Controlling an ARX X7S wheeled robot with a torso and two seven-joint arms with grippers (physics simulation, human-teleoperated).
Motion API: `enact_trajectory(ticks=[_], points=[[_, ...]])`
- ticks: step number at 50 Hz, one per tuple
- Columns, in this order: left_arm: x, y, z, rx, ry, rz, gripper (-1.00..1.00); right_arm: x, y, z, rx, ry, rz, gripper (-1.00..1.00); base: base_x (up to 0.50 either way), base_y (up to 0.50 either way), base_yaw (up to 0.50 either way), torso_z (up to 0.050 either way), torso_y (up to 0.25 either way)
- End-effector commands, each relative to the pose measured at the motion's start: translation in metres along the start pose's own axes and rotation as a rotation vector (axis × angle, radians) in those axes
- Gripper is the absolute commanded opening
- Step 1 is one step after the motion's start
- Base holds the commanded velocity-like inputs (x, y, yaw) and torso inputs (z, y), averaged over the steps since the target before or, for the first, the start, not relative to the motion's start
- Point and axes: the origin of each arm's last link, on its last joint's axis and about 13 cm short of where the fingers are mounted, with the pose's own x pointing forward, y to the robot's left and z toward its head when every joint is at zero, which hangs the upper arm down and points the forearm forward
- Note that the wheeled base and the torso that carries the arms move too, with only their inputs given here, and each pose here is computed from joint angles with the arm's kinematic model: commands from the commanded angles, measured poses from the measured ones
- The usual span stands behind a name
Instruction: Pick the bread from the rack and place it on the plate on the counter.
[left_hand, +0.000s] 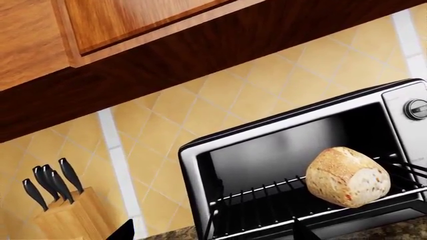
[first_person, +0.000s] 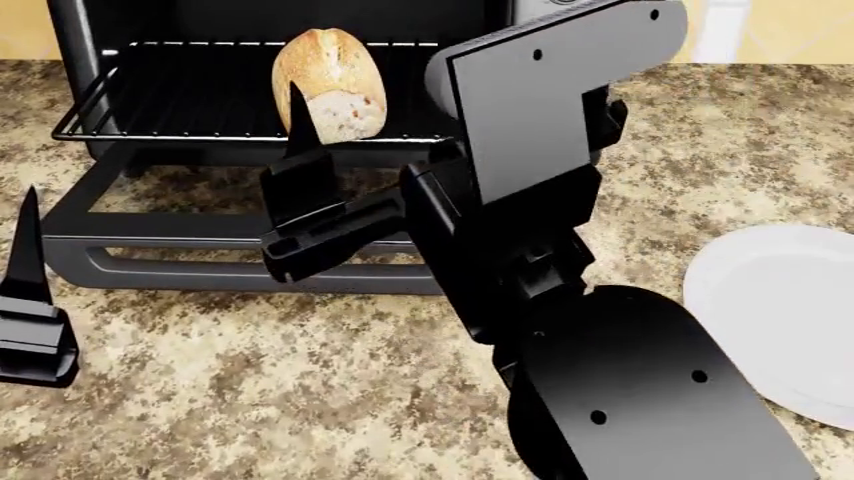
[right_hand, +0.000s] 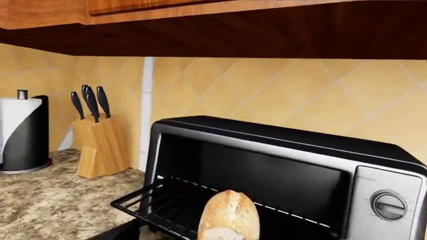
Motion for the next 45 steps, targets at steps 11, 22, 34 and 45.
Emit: enact_trajectory(ticks=[11, 22, 34, 45], points=[[-0.004, 0.001, -0.001, -0.001, 0.003, -0.004, 1.0, 0.01, 0.003, 0.011, 0.046, 0.063, 0.03, 1.0, 0.0, 0.0, 0.0, 0.0, 0.0], [-0.005, 0.001, -0.004, -0.008, 0.006, -0.005, 1.0, 0.014, 0.002, 0.008, 0.054, 0.115, 0.016, 1.0, 0.0, 0.0, 0.0, 0.0, 0.0], [-0.006, 0.001, -0.005, -0.008, 0.011, -0.008, 1.0, 0.017, -0.002, 0.006, 0.062, 0.159, 0.005, 1.0, 0.0, 0.0, 0.0, 0.0, 0.0], [-0.005, 0.001, -0.005, -0.008, 0.012, -0.012, 1.0, 0.019, 0.0, 0.002, 0.061, 0.214, 0.021, 1.0, 0.0, 0.0, 0.0, 0.0, 0.0]])
